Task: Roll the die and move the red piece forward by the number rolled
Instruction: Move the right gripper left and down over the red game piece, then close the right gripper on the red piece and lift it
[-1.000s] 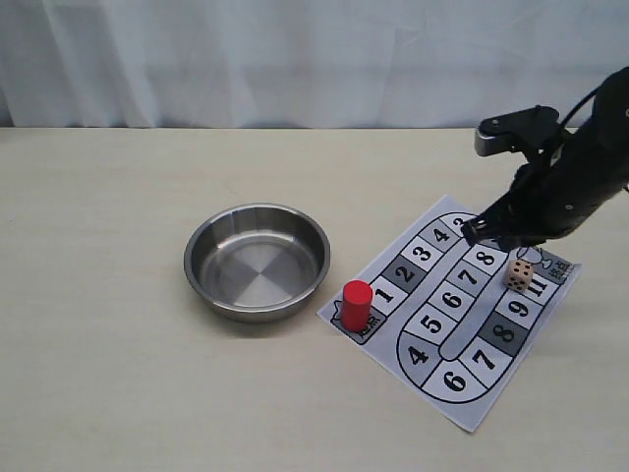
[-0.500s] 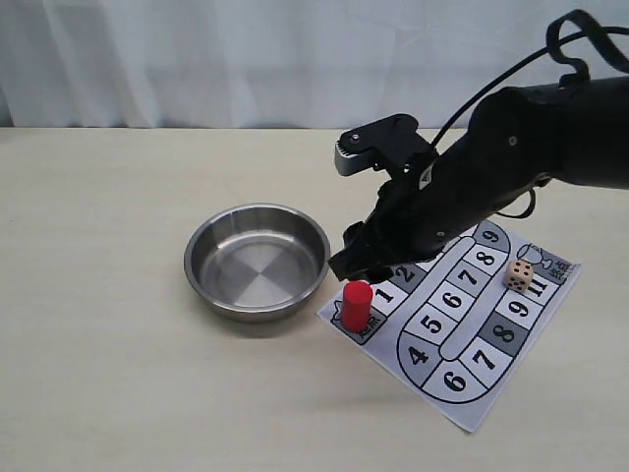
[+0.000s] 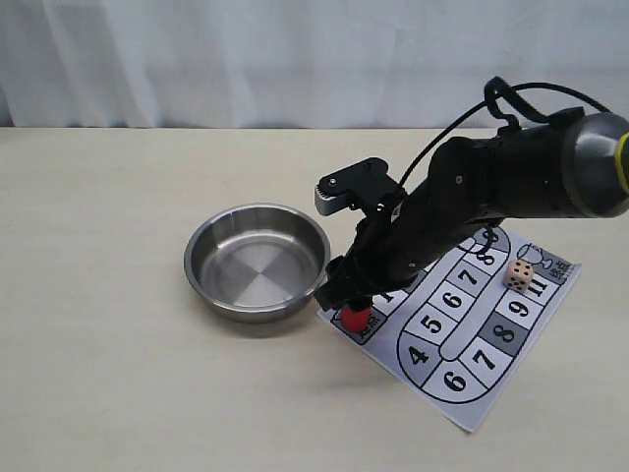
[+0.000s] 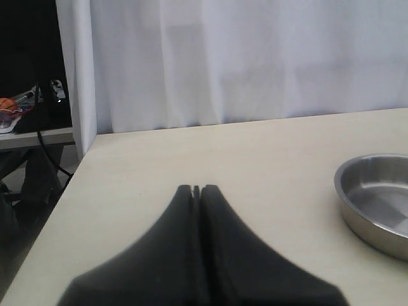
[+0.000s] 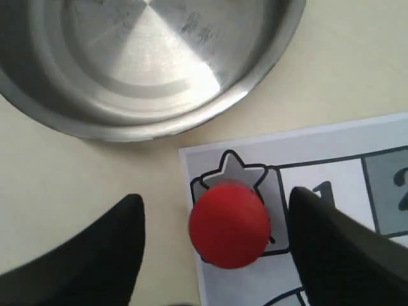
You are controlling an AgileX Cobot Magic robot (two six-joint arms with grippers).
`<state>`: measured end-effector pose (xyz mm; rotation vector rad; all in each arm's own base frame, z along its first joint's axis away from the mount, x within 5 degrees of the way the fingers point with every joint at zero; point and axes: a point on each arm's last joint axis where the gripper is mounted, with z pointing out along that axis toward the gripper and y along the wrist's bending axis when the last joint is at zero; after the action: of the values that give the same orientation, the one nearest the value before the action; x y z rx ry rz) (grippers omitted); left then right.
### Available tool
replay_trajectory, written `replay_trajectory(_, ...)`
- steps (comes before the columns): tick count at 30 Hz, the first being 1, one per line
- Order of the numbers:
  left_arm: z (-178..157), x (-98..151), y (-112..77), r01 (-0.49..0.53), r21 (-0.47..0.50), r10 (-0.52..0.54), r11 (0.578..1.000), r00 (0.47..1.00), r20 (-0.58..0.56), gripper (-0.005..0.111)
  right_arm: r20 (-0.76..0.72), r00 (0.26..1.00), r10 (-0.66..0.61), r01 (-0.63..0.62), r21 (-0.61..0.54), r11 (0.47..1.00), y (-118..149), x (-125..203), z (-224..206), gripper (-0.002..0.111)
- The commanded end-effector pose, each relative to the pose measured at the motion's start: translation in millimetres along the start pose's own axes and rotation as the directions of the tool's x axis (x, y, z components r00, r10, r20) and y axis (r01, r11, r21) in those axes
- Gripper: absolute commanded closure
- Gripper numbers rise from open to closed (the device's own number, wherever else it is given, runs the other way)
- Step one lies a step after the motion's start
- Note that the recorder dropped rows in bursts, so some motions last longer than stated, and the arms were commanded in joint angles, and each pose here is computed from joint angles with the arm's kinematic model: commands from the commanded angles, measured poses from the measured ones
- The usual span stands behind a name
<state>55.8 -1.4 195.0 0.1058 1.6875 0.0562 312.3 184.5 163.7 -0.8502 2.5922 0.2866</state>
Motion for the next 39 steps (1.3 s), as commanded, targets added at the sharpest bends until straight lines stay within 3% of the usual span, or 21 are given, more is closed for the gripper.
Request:
replay_trajectory(1,0,0,0.0,0.008,0.0,-0.008,1.0,1.0,0.011,0.107,0.02,0.999,-0.025,0.025,0.009,1.0,-1,-1,7,0.047)
replay_trajectory(8,0,0,0.0,0.008,0.0,-0.008,1.0,1.0,0.011,0.107,0.027,0.994,-0.109,0.108,0.054,0.993,-5,-2,7,0.047)
replay_trajectory(21,0,0,0.0,0.008,0.0,-0.008,1.0,1.0,0.011,0.107,-0.045,0.997,-0.059,0.061,0.037,0.997,-7,9,31,0.047)
replay_trajectory(39,0,0,0.0,0.008,0.0,-0.008,1.0,1.0,0.011,0.107,-0.048,0.998,-0.051,0.053,0.037,0.998,-7,10,32,0.048)
